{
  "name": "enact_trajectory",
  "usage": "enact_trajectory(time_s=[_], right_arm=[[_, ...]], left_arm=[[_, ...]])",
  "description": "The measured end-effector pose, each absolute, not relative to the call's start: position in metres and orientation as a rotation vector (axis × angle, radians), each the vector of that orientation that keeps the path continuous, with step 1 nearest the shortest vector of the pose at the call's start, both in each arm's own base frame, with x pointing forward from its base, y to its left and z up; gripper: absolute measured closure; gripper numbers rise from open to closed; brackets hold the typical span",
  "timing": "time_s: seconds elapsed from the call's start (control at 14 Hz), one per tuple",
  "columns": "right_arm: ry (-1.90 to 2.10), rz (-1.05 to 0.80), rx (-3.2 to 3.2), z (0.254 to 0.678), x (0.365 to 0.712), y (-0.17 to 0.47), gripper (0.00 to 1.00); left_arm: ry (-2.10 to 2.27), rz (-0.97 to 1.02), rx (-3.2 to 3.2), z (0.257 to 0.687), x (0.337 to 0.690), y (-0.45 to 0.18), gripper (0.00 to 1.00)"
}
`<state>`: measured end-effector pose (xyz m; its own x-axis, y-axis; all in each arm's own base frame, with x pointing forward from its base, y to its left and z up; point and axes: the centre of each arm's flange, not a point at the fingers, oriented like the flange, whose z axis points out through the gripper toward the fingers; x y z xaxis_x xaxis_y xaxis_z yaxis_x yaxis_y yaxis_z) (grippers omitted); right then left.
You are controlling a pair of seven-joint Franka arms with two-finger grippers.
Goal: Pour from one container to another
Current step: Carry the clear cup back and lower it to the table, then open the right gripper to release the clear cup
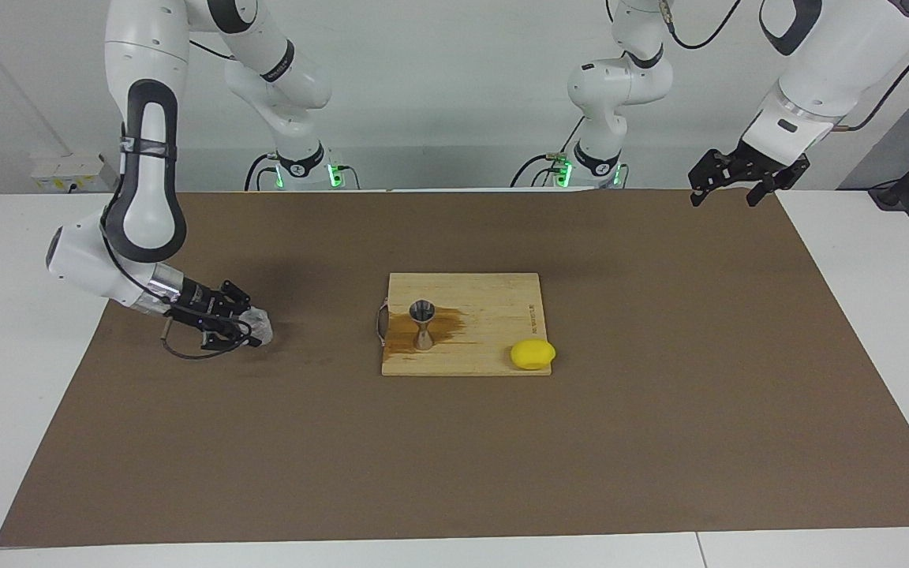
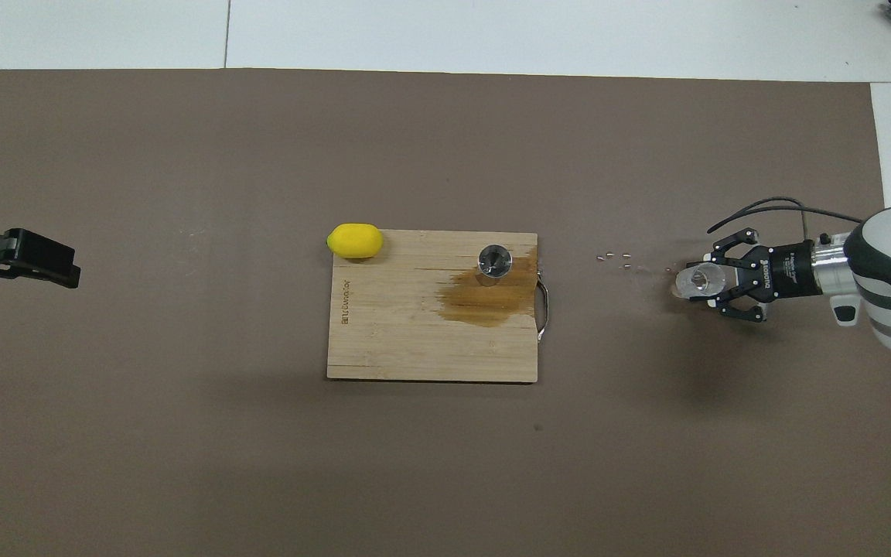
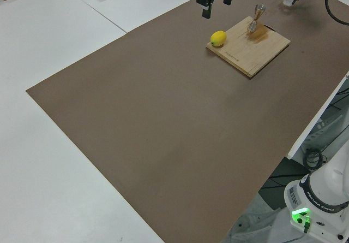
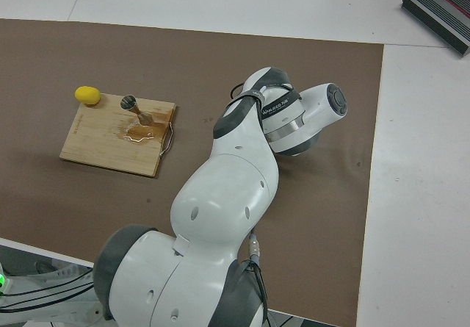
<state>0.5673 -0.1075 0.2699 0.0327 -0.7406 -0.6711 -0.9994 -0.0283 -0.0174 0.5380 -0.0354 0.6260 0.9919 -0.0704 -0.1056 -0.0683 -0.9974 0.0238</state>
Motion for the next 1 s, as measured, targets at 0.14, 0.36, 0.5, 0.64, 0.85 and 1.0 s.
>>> enact_trajectory(time_s=[0.14,0.36,0.5,0.64,0.85,1.0], right_arm=[[1.759,0.687,-1.821,0.269,0.567,-0.107,0.49],[1.764,0.699,-1.819,0.265,0.563,-0.106,0.49],[1.768,0.709,-1.816,0.262,0.561,-0.106,0.49],[1.764,0.717,-1.820,0.258,0.557,-0.106,0.49],[1.773,0.707,-1.821,0.254,0.554,-0.106,0.49],[1.782,0.688,-1.827,0.247,0.550,-0.108,0.45]], left_arm=[[-0.108,-0.166,3.115,0.626,0.538,-0.035,0.00],[-0.108,-0.166,3.115,0.626,0.538,-0.035,0.00],[-0.108,-0.166,3.115,0.626,0.538,-0.035,0.00],[-0.108,-0.166,3.115,0.626,0.538,-0.035,0.00],[-0.109,-0.166,3.115,0.626,0.538,-0.035,0.00],[-0.108,-0.166,3.115,0.626,0.538,-0.035,0.00]])
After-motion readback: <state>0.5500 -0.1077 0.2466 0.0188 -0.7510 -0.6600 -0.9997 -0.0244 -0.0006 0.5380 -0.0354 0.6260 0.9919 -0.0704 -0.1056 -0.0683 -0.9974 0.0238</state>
